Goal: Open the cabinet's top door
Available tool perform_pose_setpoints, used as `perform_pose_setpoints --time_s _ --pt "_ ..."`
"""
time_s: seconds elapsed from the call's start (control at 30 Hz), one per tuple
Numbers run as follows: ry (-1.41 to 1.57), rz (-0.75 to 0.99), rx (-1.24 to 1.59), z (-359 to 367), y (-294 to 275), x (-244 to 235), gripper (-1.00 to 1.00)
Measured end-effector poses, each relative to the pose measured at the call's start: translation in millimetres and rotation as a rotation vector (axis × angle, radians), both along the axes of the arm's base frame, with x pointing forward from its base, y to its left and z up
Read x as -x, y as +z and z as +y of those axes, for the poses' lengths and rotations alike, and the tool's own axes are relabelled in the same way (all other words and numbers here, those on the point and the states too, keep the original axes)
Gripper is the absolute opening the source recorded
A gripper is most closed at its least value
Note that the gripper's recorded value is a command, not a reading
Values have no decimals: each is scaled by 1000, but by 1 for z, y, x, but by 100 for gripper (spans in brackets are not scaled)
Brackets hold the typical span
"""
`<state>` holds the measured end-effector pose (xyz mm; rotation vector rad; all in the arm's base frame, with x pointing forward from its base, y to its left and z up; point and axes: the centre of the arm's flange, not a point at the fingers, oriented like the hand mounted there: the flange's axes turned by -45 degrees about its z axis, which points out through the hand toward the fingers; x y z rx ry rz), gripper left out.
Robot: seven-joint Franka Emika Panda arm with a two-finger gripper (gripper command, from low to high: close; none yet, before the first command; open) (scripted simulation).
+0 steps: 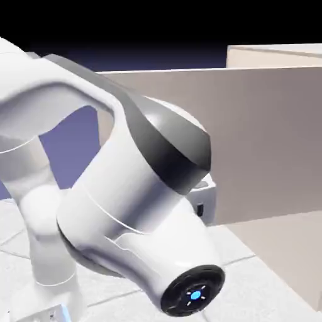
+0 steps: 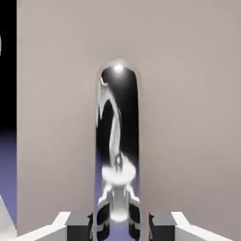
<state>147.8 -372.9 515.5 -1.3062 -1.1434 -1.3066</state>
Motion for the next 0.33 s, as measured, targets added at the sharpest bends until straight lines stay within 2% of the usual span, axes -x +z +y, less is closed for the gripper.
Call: perform_pose_setpoints --time_s 0.33 --pt "91 0 0 -46 0 -9 -100"
